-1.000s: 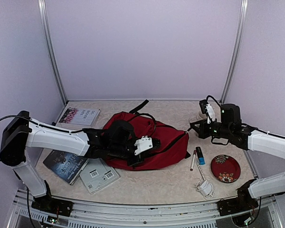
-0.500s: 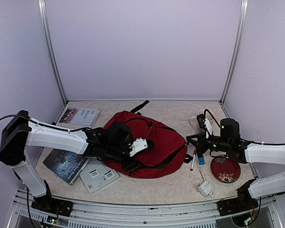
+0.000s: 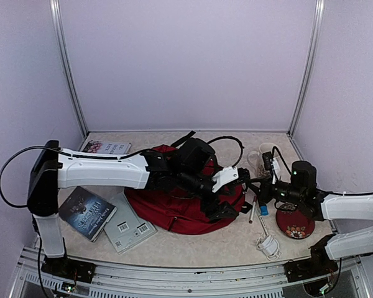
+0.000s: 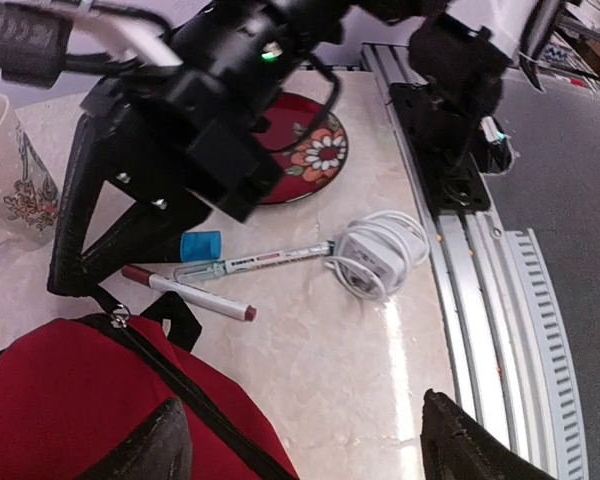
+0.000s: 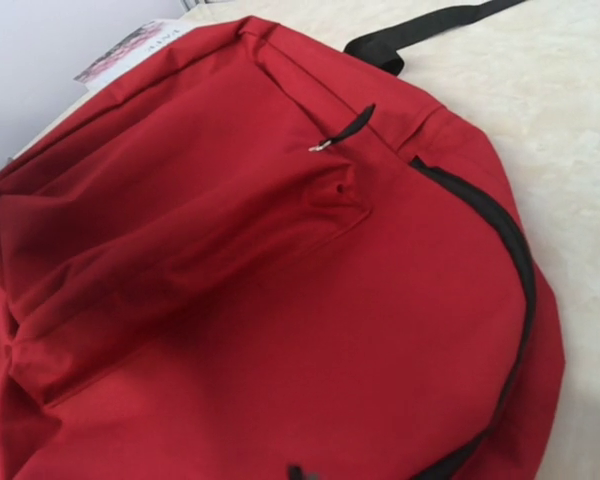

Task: Pack the student bag
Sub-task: Unzip the largest pocket of the student bag, then hold the largest pocket of the student bag, then unzip the largest pocket of the student bag.

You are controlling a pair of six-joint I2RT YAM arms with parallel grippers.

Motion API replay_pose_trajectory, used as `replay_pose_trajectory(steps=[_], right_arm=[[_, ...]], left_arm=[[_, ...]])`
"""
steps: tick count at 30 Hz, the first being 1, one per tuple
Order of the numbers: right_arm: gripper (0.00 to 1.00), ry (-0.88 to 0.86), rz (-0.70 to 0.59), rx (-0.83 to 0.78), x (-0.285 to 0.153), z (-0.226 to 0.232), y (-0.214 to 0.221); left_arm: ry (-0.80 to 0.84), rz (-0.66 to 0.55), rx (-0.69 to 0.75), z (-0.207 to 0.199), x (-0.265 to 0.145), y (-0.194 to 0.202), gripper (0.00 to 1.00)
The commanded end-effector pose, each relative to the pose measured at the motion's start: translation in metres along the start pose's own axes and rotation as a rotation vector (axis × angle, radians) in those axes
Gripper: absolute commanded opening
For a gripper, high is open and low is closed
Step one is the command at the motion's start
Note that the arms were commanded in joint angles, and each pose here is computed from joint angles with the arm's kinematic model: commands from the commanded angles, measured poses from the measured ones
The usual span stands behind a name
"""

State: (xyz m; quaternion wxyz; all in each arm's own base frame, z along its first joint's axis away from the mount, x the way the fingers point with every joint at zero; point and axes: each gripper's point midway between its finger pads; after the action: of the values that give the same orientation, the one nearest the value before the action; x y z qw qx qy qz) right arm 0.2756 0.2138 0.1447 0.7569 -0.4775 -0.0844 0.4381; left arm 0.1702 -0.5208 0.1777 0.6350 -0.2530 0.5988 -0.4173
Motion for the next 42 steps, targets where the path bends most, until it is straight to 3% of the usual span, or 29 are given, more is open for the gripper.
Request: replay_pose_trajectory(steps=[1, 5, 9, 16, 20, 24, 28, 33, 38, 42], right_arm=[[0.0, 0.002, -0.032, -0.003, -0.007, 0.004, -0.002], [0.0, 0.011, -0.035, -0.002, -0.012, 0.003, 0.0], [0.0, 0.007, -0.023, -0.006, -0.015, 0.005, 0.003], [0.0, 0.024, -0.019, -0.019, -0.017, 0.004, 0.001], [0.0, 0.022, -0.017, -0.028, -0.016, 0.006, -0.003], [0.0, 0.019, -0.013, -0.026, -0.014, 0.007, -0.005], [0.0, 0.03, -0.03, -0.01, -0.011, 0.005, -0.011], [0.0, 0.063, -0.049, 0.001, -0.002, 0.0, -0.027], [0.0, 0.083, -0.088, -0.028, 0.012, 0.001, -0.062], [0.0, 0.141, -0.114, -0.081, 0.025, -0.011, -0.079]], left_arm=[[-0.009, 0.129, -0.138, 0.017, 0.03, 0.031, 0.72], [-0.105, 0.198, -0.199, 0.045, 0.034, 0.053, 0.65], [-0.13, 0.162, -0.29, 0.069, 0.025, 0.062, 0.54], [-0.093, 0.17, -0.283, 0.065, 0.031, 0.071, 0.58], [-0.171, 0.21, -0.278, 0.079, 0.03, 0.08, 0.58], [-0.151, 0.235, -0.273, 0.078, 0.034, 0.09, 0.35], [-0.094, 0.206, -0.214, 0.056, 0.031, 0.081, 0.0], [-0.122, 0.14, -0.08, 0.035, 0.007, 0.053, 0.0], [-0.194, 0.206, -0.058, 0.016, -0.013, 0.06, 0.0], [-0.224, 0.167, 0.027, 0.0, -0.033, 0.03, 0.0]])
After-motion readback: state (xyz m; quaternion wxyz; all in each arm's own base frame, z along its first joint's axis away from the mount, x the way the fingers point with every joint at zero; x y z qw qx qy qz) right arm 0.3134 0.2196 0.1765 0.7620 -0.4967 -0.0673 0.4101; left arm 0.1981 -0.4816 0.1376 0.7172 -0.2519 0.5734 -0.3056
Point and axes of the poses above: each gripper's point midway between its finger pads, its own x axis out along the fingers, its own z axis along the line the jaws close on, y = z × x, and after that the axes turned 12 degrees about x, right-handed
